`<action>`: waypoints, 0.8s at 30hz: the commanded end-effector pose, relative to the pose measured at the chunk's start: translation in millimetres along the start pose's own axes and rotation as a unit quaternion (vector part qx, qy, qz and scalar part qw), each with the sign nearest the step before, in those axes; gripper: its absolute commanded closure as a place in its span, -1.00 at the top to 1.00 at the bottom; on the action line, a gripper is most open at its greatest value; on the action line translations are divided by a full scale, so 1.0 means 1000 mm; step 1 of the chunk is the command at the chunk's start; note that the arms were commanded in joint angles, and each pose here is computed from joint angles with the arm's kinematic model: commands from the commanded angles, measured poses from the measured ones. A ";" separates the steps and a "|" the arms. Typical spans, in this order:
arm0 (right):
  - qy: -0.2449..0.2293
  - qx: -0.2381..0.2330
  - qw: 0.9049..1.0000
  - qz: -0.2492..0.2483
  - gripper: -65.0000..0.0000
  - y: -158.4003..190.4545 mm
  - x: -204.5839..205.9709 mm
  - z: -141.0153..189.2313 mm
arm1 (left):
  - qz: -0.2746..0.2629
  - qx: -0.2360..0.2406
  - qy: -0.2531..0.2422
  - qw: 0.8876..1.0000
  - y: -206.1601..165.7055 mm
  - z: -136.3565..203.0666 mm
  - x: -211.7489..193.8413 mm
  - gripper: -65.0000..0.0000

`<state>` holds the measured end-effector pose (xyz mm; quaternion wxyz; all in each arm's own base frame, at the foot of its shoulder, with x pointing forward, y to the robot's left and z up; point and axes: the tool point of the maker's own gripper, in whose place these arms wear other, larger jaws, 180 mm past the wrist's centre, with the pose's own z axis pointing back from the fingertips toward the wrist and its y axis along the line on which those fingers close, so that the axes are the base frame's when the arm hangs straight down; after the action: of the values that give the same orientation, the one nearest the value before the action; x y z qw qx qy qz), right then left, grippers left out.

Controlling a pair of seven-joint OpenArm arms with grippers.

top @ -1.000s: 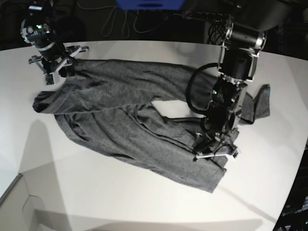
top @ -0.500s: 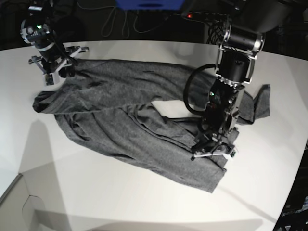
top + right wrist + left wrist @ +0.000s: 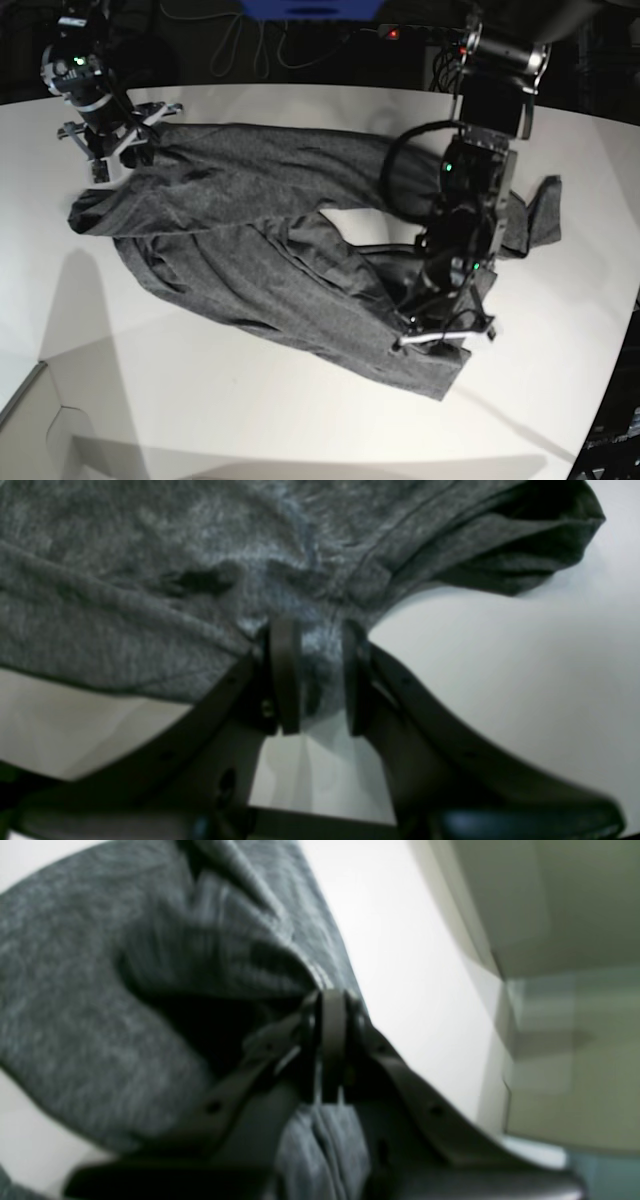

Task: Layout the t-shirt on the table in an organized manner, then fold the t-shirt properly
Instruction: 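Drag the grasped hem with the left gripper to spread the shirt flat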

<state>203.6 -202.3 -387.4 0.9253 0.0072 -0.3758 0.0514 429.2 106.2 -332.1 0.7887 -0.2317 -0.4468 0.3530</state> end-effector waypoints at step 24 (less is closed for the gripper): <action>-0.038 -0.004 0.999 0.003 -0.52 -0.003 0.025 0.001 | 0.084 0.038 -0.065 0.994 0.113 0.160 0.049 -0.99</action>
<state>213.4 -202.9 -381.7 0.9203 0.0058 -0.3878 0.0515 262.4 225.5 -315.6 0.7430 -0.1972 -0.4531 0.4513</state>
